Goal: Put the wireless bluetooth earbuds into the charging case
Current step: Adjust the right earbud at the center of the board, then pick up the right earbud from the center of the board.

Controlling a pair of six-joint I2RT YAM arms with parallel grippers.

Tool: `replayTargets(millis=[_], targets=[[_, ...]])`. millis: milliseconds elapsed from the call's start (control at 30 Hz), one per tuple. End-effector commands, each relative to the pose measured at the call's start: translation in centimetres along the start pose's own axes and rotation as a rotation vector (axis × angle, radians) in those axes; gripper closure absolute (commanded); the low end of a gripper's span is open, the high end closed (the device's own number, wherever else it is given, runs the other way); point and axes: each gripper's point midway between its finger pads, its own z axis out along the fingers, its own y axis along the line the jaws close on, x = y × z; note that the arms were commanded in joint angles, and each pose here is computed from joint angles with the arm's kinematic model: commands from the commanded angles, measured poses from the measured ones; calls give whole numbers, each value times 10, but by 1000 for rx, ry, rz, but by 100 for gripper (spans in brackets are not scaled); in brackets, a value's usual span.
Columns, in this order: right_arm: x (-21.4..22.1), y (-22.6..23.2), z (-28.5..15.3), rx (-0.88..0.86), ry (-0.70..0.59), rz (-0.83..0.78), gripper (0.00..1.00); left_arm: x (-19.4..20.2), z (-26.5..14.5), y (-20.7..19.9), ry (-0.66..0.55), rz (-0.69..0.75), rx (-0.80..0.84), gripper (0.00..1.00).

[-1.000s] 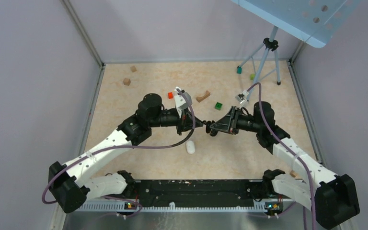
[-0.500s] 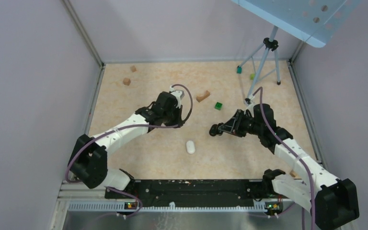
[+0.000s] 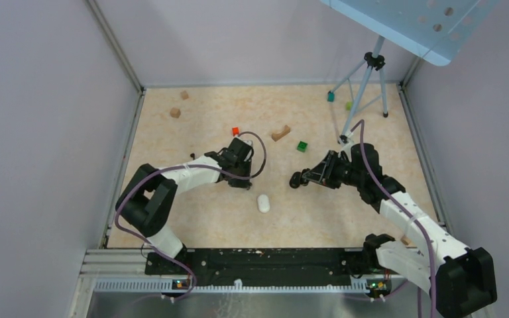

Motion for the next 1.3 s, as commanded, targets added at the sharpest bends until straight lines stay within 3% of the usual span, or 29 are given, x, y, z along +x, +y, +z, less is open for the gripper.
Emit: replayTargets(millis=[0, 33, 133, 200, 267, 367, 433, 600, 733, 800, 933, 1133, 1267], targets=[[-9, 8, -4, -33, -44, -17, 100, -16, 0, -16, -13, -65, 27, 78], [-9, 8, -4, -32, -45, -18, 100, -15, -1, -15, -14, -67, 26, 62], [-9, 7, -3, -29, -44, -15, 100, -21, -14, -14, -59, -63, 25, 41], [-9, 7, -3, -31, -42, -15, 100, -27, -23, -5, -93, -43, -29, 29], [-10, 8, -2, -35, -40, -15, 100, -33, -29, 3, -125, -9, -63, 26], [-10, 10, 0, -42, -32, -16, 100, -35, -32, 3, -141, 47, -55, 24], [-10, 11, 2, -44, -23, -20, 100, -32, -32, 1, -121, 49, -45, 28], [-11, 13, 5, -54, -14, -21, 100, -26, -27, -1, -110, -113, -71, 33], [-12, 17, 8, -80, -8, -10, 100, -27, -31, 4, -213, -260, -202, 33], [-11, 21, 9, -104, 2, -5, 100, -30, -31, 1, -240, -233, -231, 33], [-10, 23, 10, -119, 6, 1, 100, -25, -18, -5, -180, -215, -247, 33], [-12, 34, 10, -174, 13, 8, 100, -18, -5, -3, -158, -203, -295, 48], [-13, 36, 9, -178, 7, 10, 100, -15, 5, -4, -142, -197, -287, 52]])
